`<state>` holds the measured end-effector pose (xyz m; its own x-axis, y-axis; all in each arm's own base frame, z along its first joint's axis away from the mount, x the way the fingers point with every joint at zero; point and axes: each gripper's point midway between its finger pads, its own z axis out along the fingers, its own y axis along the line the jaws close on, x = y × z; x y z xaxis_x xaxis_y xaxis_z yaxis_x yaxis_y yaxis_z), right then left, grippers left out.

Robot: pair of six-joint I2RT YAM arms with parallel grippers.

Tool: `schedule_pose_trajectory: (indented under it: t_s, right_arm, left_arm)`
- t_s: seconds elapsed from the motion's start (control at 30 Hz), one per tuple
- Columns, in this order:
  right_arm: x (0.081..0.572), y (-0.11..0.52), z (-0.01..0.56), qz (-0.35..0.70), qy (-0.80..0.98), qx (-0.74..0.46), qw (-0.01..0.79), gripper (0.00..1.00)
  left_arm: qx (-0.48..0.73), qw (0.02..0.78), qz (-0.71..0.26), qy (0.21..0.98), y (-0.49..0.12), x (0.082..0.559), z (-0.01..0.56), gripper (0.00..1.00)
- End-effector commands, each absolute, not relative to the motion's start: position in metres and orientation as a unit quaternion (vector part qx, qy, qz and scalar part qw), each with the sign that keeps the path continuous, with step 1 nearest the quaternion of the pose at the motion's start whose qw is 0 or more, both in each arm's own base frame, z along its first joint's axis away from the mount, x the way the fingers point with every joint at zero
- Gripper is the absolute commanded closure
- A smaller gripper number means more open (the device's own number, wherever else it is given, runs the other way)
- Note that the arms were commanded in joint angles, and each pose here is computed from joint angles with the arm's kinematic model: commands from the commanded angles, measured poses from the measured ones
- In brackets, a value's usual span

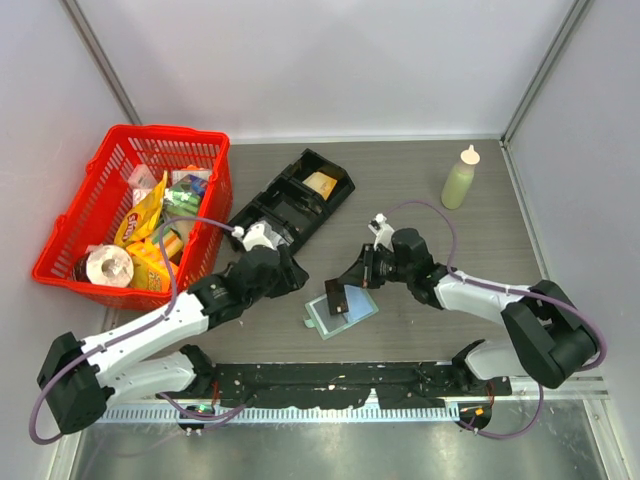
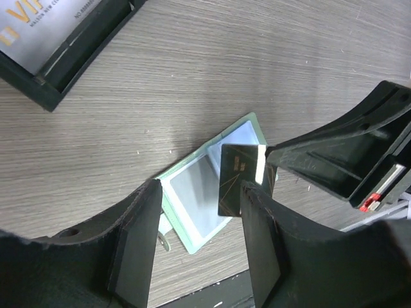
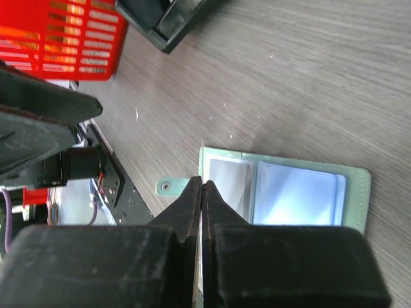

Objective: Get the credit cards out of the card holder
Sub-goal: Pick up the credit card from the card holder, then place the credit card in the storage box.

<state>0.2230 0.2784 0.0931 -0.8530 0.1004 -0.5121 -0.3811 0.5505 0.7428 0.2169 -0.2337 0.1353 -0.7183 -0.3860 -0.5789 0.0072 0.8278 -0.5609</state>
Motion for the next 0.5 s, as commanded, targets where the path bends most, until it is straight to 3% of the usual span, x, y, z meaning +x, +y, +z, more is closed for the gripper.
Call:
schedule_pose_trajectory:
  t_s: [0.0,0.37,0.47]
  right_arm:
    - [0.259,0.278,0.136,0.474,0.815,-0.05,0.329,0.99]
    - [0.362,0.291,0.205,0.465,0.748,0.039,0.471,0.99]
    - [0.396,0.299,0.219,0.462,0.725,0.058,0.508,0.99]
  left_arm:
    - [-0.086,0.396,-0.261,0.876,-0.217,0.224,0.166,0.41]
    - [-0.058,0.509,-0.17,0.842,-0.145,0.278,0.287,0.03]
    - [-0.056,0.53,-0.138,0.835,-0.128,0.289,0.292,0.0]
